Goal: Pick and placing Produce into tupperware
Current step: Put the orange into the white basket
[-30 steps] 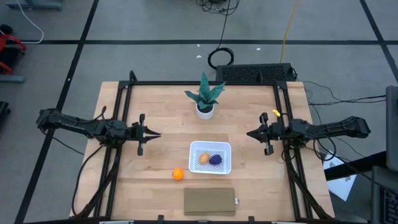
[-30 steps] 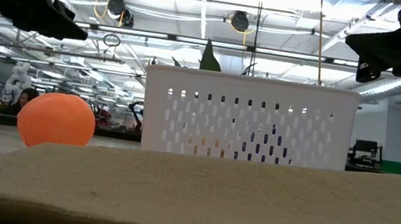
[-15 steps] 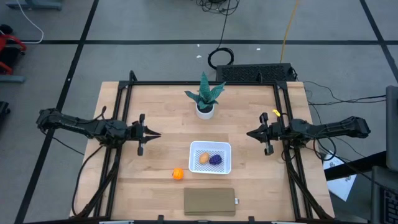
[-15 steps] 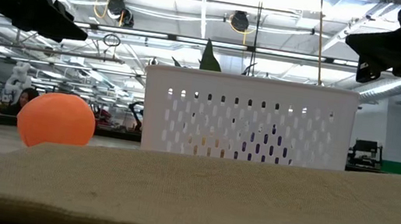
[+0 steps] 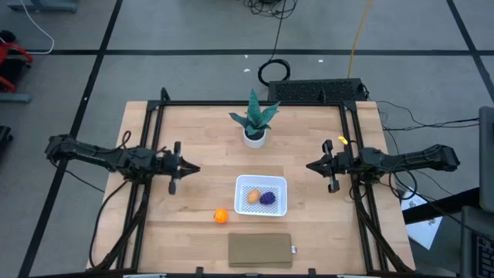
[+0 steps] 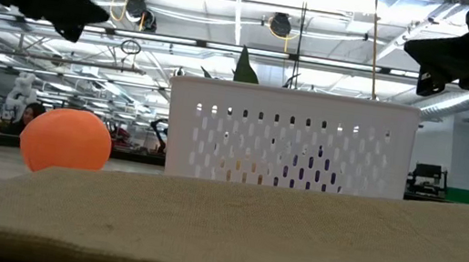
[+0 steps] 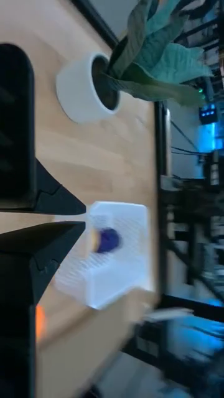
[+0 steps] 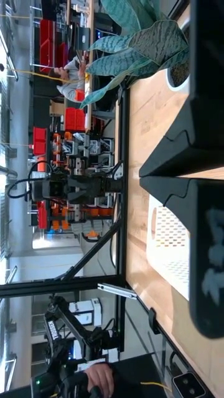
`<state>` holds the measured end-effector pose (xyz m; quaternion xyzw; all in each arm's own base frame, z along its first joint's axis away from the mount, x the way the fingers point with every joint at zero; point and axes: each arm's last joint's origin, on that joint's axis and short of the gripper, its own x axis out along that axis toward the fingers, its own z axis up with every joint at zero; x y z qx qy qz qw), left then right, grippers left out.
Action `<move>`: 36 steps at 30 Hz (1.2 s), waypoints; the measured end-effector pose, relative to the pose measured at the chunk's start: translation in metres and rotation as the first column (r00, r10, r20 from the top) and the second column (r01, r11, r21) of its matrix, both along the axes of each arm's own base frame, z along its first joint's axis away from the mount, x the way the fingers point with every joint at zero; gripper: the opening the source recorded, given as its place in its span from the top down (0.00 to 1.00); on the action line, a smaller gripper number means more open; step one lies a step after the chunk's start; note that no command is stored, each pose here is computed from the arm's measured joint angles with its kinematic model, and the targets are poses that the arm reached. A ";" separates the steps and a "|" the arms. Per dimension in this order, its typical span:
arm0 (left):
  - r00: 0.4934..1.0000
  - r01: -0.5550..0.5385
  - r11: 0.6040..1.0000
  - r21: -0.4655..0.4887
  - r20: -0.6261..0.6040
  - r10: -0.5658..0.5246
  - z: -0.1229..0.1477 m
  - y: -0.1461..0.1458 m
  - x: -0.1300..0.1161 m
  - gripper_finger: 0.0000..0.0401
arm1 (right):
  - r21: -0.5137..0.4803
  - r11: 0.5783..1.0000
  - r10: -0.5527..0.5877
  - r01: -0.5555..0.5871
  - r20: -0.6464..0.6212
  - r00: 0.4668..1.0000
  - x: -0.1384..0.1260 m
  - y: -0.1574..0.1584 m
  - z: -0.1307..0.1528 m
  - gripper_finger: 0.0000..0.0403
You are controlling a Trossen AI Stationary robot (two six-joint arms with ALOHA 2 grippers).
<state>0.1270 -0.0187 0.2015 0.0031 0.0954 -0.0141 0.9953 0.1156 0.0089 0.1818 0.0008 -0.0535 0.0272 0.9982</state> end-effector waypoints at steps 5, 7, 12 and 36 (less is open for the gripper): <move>0.997 0.077 0.996 -0.053 0.006 -0.077 0.000 -0.004 0.006 0.92 | 0.000 1.000 0.000 0.000 -0.005 1.000 0.000 0.000 -0.001 1.00; 0.995 0.098 0.993 -0.064 0.002 -0.098 -0.001 -0.005 0.010 0.92 | -0.001 1.000 0.000 0.000 -0.010 1.000 0.000 0.000 -0.001 1.00; 0.991 0.130 0.987 -0.090 -0.023 -0.133 -0.007 -0.012 0.021 0.92 | -0.003 1.000 0.000 0.000 -0.034 0.999 0.001 0.000 -0.003 1.00; 0.906 0.224 0.973 -0.059 -0.356 -0.230 -0.006 -0.057 0.081 0.92 | -0.003 1.000 0.000 -0.001 -0.045 0.999 0.001 0.000 -0.004 1.00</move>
